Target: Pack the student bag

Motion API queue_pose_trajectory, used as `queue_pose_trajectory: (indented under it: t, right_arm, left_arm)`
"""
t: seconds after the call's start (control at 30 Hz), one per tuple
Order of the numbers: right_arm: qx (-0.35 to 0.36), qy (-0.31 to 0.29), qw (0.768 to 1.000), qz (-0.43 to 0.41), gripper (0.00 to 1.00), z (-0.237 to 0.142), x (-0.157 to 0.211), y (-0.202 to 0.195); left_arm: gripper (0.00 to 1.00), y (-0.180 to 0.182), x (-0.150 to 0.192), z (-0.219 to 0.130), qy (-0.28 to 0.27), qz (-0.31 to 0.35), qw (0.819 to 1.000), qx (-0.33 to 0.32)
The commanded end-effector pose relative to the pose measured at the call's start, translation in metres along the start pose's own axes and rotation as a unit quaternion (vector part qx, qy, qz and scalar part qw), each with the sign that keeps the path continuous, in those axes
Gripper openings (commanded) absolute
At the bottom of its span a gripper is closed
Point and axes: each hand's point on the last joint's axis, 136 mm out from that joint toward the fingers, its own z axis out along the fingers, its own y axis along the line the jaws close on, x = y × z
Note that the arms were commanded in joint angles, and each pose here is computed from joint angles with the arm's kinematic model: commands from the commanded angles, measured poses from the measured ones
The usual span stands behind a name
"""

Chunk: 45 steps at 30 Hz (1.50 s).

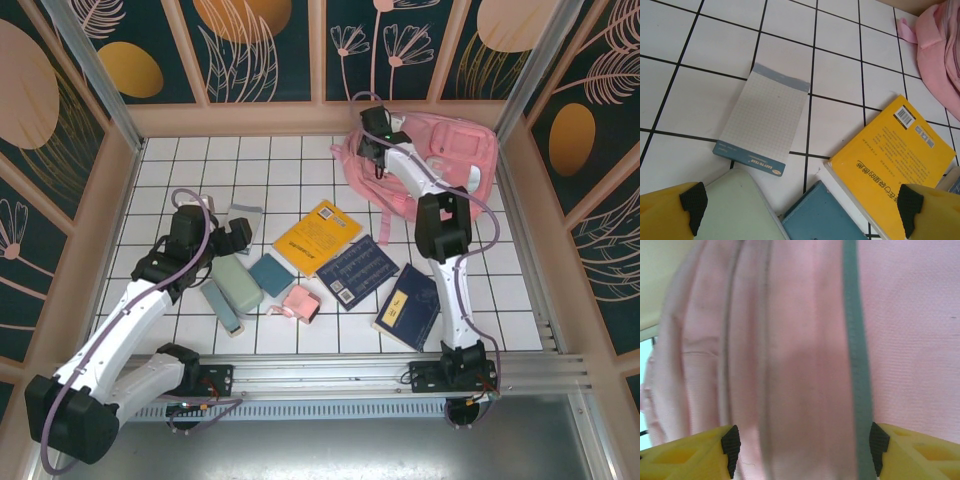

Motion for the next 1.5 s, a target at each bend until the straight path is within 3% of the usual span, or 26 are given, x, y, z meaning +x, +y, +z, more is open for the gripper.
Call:
queue_pose_trajectory:
  t: [0.0, 0.13, 0.33, 0.4, 0.53, 0.67, 0.73, 0.97, 1.17, 1.33, 1.47]
  right_arm:
    - [-0.012, -0.036, 0.998, 0.047, 0.7, -0.023, -0.045, -0.018]
    - [-0.03, -0.01, 0.998, 0.055, 0.71, -0.005, -0.044, -0.025]
    - [-0.121, 0.053, 0.99, 0.039, 0.69, 0.028, -0.024, 0.001]
    - [-0.162, 0.066, 0.984, 0.024, 0.64, 0.029, -0.017, 0.017]
    - [-0.198, 0.076, 0.977, 0.003, 0.46, 0.027, -0.006, 0.038]
    - [-0.21, 0.087, 0.974, 0.002, 0.11, 0.022, 0.0, 0.042]
    - [-0.216, 0.084, 0.973, -0.007, 0.0, 0.013, -0.003, 0.043]
    - [-0.263, 0.019, 0.963, -0.053, 0.0, -0.067, -0.044, 0.044]
    - [-0.296, -0.029, 0.948, -0.109, 0.0, -0.127, -0.068, 0.037]
    - [-0.317, -0.042, 0.936, -0.15, 0.0, -0.154, -0.063, 0.03]
    - [-0.367, -0.06, 0.913, -0.171, 0.0, -0.185, -0.058, 0.025]
  left_arm:
    - [0.99, -0.002, -0.002, 0.004, -0.001, 0.008, 1.0, 0.003]
    - [0.99, -0.003, -0.002, 0.005, 0.0, 0.01, 1.0, 0.004]
    - [0.99, -0.004, -0.004, 0.006, -0.001, 0.014, 1.0, 0.006]
    - [0.99, -0.005, -0.003, 0.007, 0.0, 0.014, 1.0, 0.007]
    - [0.98, -0.004, -0.005, 0.007, -0.003, 0.017, 1.0, 0.004]
    - [0.98, -0.005, -0.006, 0.007, -0.003, 0.017, 1.0, 0.006]
    - [0.98, -0.005, -0.007, 0.007, -0.004, 0.015, 1.0, 0.005]
    - [0.99, -0.026, -0.012, 0.013, 0.015, -0.01, 0.999, 0.043]
    - [0.99, -0.075, -0.053, 0.029, 0.014, -0.038, 0.993, 0.113]
    - [0.99, -0.134, -0.094, 0.064, 0.044, -0.069, 0.979, 0.186]
    - [0.99, -0.175, -0.111, 0.107, 0.081, -0.091, 0.962, 0.245]
